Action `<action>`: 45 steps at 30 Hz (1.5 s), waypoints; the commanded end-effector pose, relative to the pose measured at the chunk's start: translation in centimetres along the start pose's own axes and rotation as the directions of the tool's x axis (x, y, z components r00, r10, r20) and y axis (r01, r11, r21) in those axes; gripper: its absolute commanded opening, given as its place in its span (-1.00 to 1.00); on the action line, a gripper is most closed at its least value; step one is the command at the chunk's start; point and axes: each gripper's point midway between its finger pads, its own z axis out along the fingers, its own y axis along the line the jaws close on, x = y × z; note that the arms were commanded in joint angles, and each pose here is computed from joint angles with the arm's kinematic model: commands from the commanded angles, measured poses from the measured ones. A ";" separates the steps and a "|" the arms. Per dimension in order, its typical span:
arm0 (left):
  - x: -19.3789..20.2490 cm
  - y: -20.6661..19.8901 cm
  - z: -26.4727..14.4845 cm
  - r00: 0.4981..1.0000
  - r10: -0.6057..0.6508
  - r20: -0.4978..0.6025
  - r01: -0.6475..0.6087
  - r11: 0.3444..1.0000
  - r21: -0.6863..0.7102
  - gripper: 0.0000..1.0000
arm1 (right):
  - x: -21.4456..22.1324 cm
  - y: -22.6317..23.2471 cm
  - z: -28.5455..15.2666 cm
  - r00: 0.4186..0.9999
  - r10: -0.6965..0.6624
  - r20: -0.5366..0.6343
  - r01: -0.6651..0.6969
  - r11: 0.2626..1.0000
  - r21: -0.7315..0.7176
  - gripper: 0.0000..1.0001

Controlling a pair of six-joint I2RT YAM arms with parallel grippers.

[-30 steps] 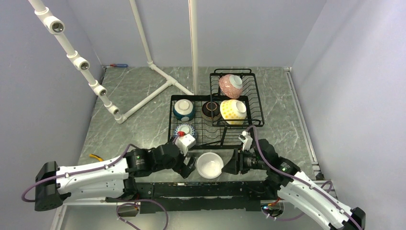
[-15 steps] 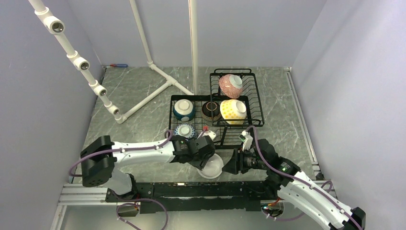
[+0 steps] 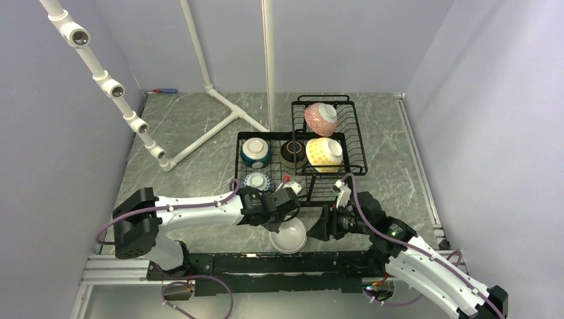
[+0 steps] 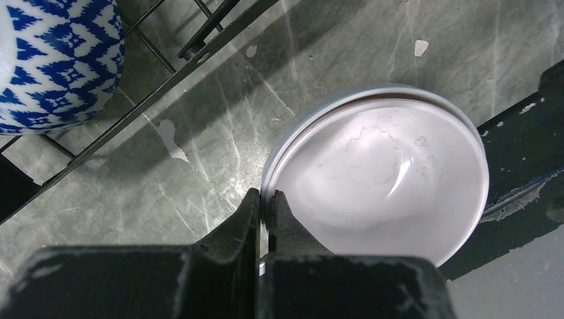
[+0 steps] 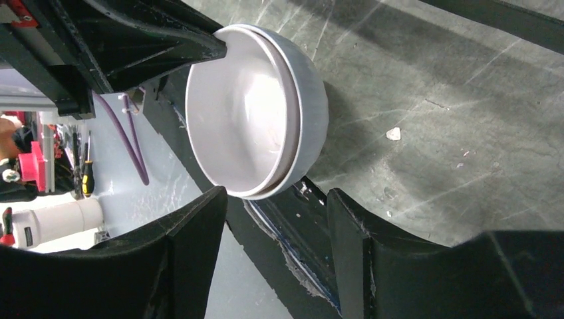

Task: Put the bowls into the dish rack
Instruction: Pick up the bowl from the center of the board.

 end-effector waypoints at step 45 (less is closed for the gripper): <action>-6.9 -2.9 -4.8 0.976 -0.042 0.215 0.013 0.991 0.134 -0.95 | -4.6 3.1 0.1 0.998 0.024 0.063 -0.023 1.000 -0.015 -0.32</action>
